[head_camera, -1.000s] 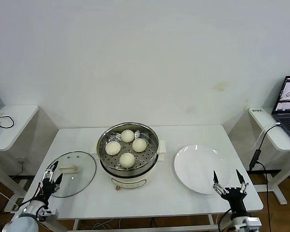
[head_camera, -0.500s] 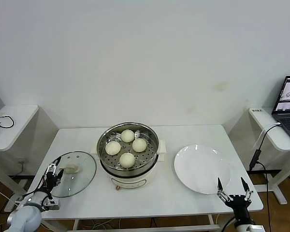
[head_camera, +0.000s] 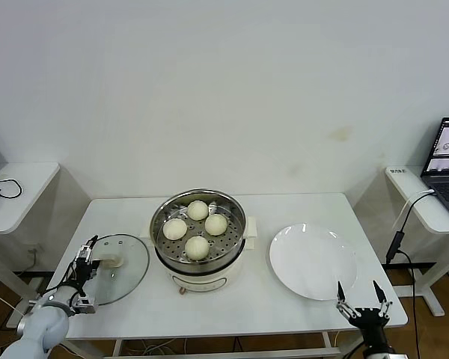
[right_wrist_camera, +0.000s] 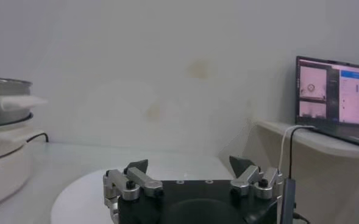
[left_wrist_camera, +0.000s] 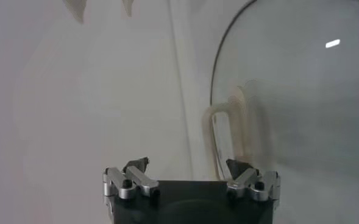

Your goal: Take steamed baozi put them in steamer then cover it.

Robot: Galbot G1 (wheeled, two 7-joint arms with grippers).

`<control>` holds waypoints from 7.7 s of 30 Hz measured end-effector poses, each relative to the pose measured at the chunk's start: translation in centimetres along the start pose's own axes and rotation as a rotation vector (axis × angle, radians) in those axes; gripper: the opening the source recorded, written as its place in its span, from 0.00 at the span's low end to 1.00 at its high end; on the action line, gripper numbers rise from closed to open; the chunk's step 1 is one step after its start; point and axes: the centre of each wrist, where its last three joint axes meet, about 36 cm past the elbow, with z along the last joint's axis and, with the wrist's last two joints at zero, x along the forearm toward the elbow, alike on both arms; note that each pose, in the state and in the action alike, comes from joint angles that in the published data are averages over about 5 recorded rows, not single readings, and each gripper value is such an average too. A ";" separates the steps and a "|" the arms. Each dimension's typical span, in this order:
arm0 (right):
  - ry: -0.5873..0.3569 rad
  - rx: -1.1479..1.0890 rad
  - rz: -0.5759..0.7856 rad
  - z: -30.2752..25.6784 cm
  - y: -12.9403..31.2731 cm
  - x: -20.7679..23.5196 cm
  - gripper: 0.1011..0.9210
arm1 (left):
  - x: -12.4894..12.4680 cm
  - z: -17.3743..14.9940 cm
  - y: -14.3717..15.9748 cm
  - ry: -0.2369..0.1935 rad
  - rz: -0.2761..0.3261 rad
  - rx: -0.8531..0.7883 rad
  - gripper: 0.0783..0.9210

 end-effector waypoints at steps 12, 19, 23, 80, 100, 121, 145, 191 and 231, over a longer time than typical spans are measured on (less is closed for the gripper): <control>0.016 0.004 -0.008 0.6 0.4 0.4 0.88 | -1.7 -0.5 0.1 0.003 0.007 0.030 0.88; 0.018 0.005 -0.012 0.7 0.6 0.4 0.88 | -2.1 -0.3 0.0 0.008 0.013 0.040 0.79; 0.017 0.005 -0.014 0.7 0.6 0.4 0.88 | -2.1 -0.3 -0.2 0.007 0.022 0.041 0.65; -0.025 0.054 -0.154 0.6 3.7 -2.0 0.88 | 6.1 -5.4 19.5 0.081 -0.225 0.154 0.09; 0.001 0.085 -0.200 1.8 6.6 -2.1 0.88 | 2.2 -19.6 21.8 -0.065 -0.197 0.252 0.09; 0.014 0.081 -0.221 2.0 7.2 -1.7 0.88 | -1.0 -26.6 19.6 -0.136 -0.159 0.169 0.09; 0.021 0.073 -0.225 2.2 7.5 -1.5 0.88 | -1.3 -27.8 18.7 -0.146 -0.142 0.156 0.09; 0.034 0.073 -0.256 2.5 8.5 -0.8 0.88 | 7.0 -25.5 20.0 -0.225 -0.185 0.307 0.88; 0.062 0.056 -0.339 -1.2 7.2 0.9 0.88 | 23.4 -17.0 6.3 0.077 -0.141 1.623 0.88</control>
